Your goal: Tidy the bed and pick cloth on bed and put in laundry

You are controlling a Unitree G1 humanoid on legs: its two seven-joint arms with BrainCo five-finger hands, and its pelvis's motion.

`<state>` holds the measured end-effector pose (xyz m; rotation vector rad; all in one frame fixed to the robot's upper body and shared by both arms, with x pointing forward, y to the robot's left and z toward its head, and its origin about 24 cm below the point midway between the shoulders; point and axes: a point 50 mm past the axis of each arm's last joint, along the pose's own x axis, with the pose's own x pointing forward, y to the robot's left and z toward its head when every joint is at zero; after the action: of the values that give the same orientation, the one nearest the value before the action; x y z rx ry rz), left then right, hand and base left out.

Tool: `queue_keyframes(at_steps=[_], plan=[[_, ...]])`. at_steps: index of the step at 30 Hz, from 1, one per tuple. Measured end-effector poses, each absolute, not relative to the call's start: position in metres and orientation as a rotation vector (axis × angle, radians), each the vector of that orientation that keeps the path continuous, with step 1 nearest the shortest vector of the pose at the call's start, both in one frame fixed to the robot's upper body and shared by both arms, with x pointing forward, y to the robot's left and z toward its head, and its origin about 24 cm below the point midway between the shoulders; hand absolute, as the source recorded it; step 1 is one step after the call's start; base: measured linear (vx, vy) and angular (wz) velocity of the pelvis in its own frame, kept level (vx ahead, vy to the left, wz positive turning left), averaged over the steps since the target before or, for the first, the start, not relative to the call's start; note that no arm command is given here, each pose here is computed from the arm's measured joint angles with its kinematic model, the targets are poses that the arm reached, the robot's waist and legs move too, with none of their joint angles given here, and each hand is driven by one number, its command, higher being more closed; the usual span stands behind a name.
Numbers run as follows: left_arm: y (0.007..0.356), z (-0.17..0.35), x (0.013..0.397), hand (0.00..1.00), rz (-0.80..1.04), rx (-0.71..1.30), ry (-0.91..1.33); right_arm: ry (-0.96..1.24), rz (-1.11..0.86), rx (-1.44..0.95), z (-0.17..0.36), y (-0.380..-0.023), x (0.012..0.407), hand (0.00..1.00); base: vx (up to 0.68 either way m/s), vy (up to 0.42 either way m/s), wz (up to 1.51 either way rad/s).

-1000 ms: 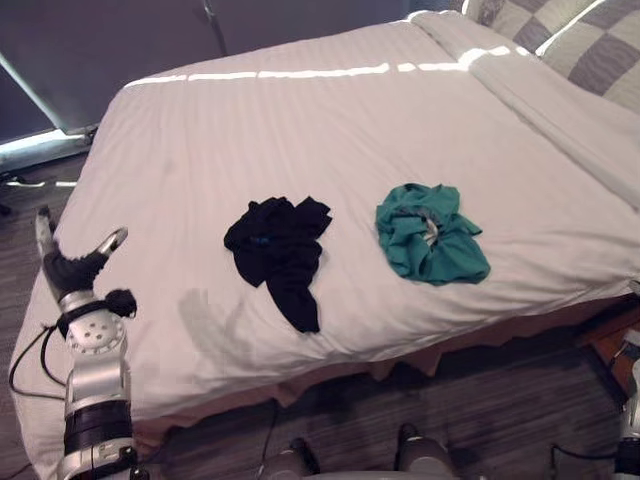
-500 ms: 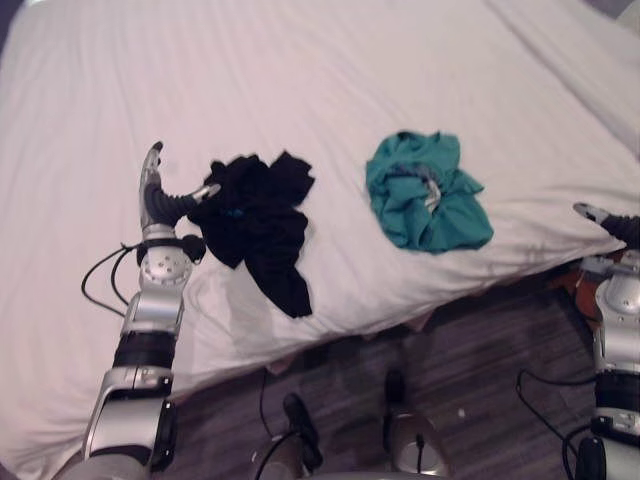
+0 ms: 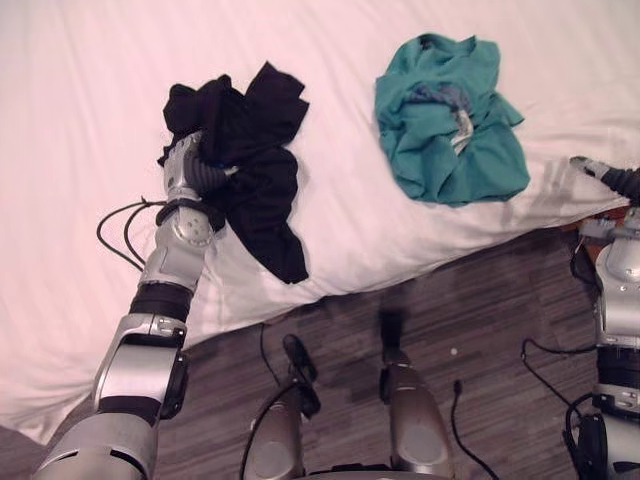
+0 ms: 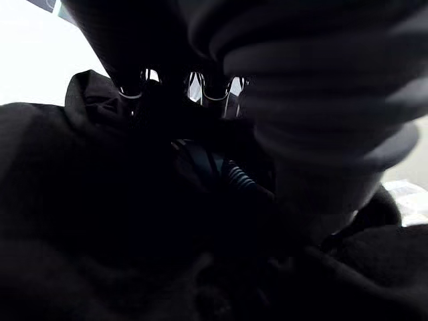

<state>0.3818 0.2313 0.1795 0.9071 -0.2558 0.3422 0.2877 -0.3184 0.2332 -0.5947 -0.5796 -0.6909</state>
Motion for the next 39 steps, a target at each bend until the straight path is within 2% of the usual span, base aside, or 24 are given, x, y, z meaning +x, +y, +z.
queue_keyframes(at_steps=[6,12,16,17,23,26,29,30,32,33,35,36,39], plan=[[0.219,0.17,0.376,1.0,0.277,0.904,-0.293,-0.618,-0.604,-0.642,0.253,-0.299,0.311,0.0,0.03,0.012,0.12],[0.191,0.136,0.348,1.0,0.163,0.685,-0.348,-0.497,-0.564,-0.762,0.257,-0.31,0.333,0.0,0.06,0.029,0.24],[0.189,0.12,0.331,1.0,0.134,0.576,-0.349,-0.388,-0.579,-0.812,0.26,-0.326,0.346,0.0,0.03,0.024,0.27],[0.188,0.112,0.324,1.0,0.13,0.543,-0.335,-0.347,-0.596,-0.827,0.261,-0.335,0.347,1.0,0.02,0.028,0.1],[0.196,0.087,0.3,1.0,0.112,0.413,-0.266,-0.239,-0.652,-0.837,0.266,-0.364,0.346,1.0,0.04,0.048,0.17],[0.191,0.079,0.287,1.0,0.1,0.267,-0.242,-0.206,-0.674,-0.826,0.262,-0.373,0.342,1.0,0.04,0.038,0.13],[0.186,0.068,0.277,1.0,0.076,0.13,-0.199,-0.166,-0.676,-0.768,0.237,-0.377,0.337,1.0,0.07,0.014,0.26],[0.184,0.061,0.27,1.0,0.072,0.069,-0.173,-0.146,-0.666,-0.7,0.213,-0.374,0.332,1.0,0.07,-0.007,0.33],[0.186,0.051,0.259,1.0,0.076,0.015,-0.132,-0.103,-0.616,-0.577,0.169,-0.359,0.328,1.0,0.1,-0.028,0.17],[0.19,0.039,0.248,1.0,0.085,-0.002,-0.086,-0.049,-0.549,-0.448,0.123,-0.335,0.322,1.0,0.14,-0.051,0.0],[0.19,0.029,0.24,1.0,0.088,-0.015,-0.038,0.015,-0.487,-0.289,0.074,-0.305,0.307,1.0,0.12,-0.042,0.09],[0.188,0.022,0.235,1.0,0.094,-0.024,0.0,0.076,-0.457,-0.152,0.041,-0.282,0.291,1.0,0.08,-0.03,0.19],[0.183,0.012,0.231,1.0,0.083,-0.05,0.051,0.168,-0.434,0.089,-0.006,-0.251,0.252,1.0,0.11,-0.087,0.62]])
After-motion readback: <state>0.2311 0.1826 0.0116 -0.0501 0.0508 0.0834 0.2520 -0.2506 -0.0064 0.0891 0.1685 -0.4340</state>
